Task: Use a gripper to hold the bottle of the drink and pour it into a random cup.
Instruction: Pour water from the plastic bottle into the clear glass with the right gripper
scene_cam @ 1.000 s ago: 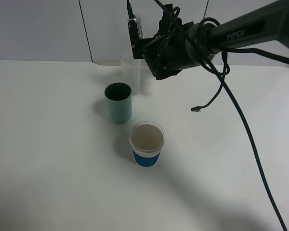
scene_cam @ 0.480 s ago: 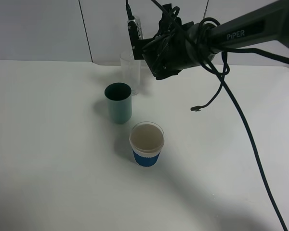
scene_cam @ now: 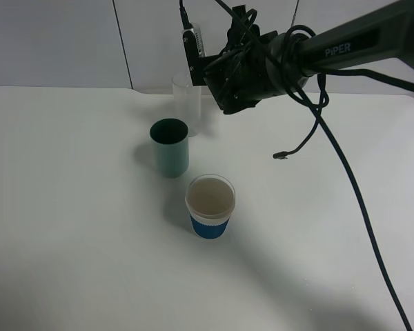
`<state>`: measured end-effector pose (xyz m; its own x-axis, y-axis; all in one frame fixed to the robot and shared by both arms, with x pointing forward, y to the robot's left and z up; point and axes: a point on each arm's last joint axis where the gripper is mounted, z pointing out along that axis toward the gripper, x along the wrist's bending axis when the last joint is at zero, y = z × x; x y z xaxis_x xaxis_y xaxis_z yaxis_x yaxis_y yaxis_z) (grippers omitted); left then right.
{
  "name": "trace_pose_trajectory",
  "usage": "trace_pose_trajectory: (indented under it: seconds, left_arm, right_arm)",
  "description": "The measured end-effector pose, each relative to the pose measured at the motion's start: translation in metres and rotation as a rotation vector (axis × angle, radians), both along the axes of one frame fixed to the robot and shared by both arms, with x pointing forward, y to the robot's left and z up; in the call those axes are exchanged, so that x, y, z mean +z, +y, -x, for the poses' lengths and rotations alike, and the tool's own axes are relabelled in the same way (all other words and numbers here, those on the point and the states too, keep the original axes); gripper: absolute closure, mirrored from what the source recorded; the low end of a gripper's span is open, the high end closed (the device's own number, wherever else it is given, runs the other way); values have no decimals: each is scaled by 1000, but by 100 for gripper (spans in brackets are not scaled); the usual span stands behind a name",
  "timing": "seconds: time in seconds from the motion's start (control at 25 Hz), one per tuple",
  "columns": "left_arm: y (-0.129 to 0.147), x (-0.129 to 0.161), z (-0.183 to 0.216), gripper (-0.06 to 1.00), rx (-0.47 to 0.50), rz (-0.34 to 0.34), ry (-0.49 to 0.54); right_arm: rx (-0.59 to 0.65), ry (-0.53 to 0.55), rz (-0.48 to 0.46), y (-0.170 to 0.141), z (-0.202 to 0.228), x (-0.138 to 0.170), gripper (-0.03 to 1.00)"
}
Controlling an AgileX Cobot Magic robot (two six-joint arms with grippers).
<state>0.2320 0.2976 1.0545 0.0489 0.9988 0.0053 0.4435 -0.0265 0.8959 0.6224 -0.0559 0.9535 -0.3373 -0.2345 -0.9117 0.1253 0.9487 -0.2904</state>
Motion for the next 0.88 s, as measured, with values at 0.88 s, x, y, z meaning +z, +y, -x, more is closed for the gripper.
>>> trace_pose_trajectory:
  seconds: [0.88]
  left_arm:
    - [0, 0, 0, -5, 0, 0, 0]
  right_arm:
    - [2, 0, 4, 0, 0, 0, 41]
